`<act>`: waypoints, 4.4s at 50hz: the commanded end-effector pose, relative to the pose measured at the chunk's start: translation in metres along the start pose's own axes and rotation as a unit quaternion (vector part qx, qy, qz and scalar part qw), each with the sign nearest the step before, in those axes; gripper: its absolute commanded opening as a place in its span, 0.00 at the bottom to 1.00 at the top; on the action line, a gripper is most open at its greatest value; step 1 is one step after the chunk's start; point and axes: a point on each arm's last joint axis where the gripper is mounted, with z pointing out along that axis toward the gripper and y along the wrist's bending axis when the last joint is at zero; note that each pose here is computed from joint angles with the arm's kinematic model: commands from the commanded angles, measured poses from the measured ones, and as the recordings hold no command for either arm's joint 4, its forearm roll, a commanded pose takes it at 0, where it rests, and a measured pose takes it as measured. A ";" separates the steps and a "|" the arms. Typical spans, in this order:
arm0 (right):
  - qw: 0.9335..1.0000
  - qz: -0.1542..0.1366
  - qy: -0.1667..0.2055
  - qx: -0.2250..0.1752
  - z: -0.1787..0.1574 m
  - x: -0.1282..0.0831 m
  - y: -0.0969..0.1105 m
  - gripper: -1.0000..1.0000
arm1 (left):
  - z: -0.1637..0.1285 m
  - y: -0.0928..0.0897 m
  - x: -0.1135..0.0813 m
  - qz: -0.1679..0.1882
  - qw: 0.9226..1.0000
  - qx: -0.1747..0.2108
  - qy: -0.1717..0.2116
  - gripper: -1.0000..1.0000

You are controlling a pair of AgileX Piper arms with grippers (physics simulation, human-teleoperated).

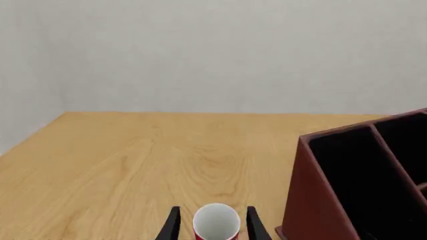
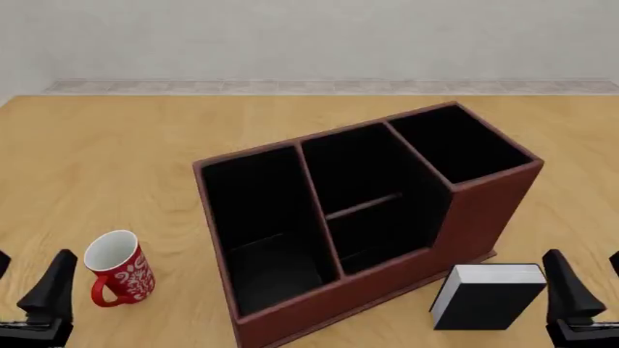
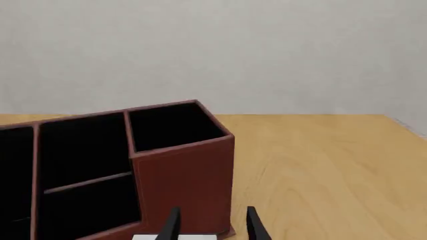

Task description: Pick up the book and place it in the right compartment of the caddy.

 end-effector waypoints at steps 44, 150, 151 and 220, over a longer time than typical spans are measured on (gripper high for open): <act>1.000 -0.001 0.000 -0.001 0.000 -0.001 0.000 1.00 | 0.008 -0.031 -0.044 -0.018 0.974 0.226 0.008 1.00; 1.000 -0.001 0.000 -0.001 0.000 0.000 0.000 1.00 | 0.089 -0.184 -0.040 -0.017 0.895 0.438 0.082 1.00; 1.000 -0.001 0.000 -0.001 0.000 0.000 0.000 1.00 | 0.090 -0.188 -0.042 -0.020 0.893 0.441 0.085 1.00; 1.000 -0.001 0.000 -0.001 0.000 0.000 0.000 1.00 | 0.091 -0.286 -0.031 0.002 0.843 0.515 0.155 1.00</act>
